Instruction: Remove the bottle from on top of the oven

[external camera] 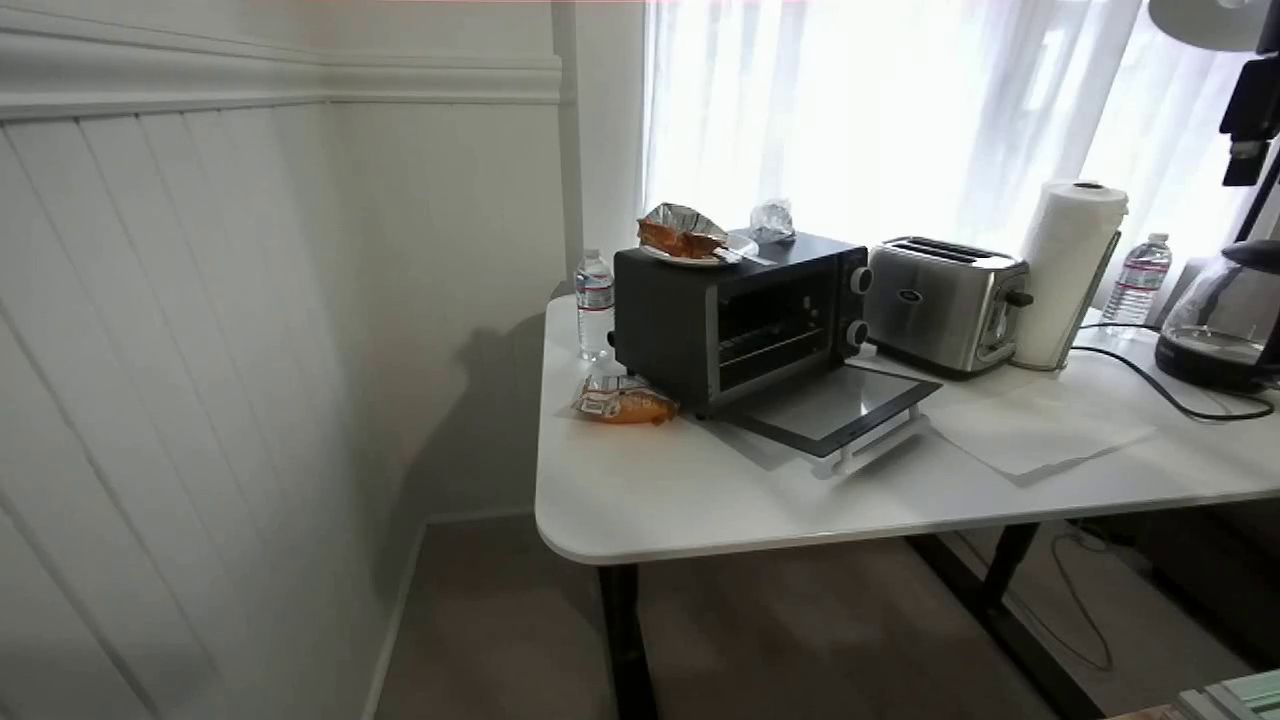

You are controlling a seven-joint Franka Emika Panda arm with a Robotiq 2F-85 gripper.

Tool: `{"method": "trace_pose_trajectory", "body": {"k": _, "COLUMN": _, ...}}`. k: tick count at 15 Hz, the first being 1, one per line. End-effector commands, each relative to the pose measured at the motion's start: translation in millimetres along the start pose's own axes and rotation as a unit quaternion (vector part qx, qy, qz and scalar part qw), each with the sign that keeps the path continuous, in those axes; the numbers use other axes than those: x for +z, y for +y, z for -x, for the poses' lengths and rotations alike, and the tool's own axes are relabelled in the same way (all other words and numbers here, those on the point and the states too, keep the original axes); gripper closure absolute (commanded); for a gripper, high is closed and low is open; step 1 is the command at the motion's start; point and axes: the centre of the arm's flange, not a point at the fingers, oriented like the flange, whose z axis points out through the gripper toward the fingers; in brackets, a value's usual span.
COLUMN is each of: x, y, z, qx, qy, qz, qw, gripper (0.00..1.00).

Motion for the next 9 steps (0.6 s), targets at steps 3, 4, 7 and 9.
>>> {"method": "trace_pose_trajectory", "body": {"k": 3, "x": 0.0, "y": 0.0, "z": 0.0, "qx": 0.000, "qy": 0.000, "qz": 0.000, "qw": 1.0000, "gripper": 0.00}}
{"method": "trace_pose_trajectory", "body": {"k": 4, "x": -0.8, "y": -9.4, "z": -1.2, "qx": -0.006, "qy": 0.001, "qz": 0.000, "qw": 1.0000, "gripper": 0.00}}
{"method": "trace_pose_trajectory", "body": {"k": 7, "x": -8.8, "y": -46.9, "z": -10.4, "qx": -0.034, "qy": -0.003, "qz": -0.030, "qw": 0.9990, "gripper": 0.00}}
{"method": "trace_pose_trajectory", "body": {"k": 9, "x": -16.7, "y": -81.6, "z": -18.8, "qx": -0.034, "qy": -0.013, "qz": -0.059, "qw": 0.9976, "gripper": 0.00}}
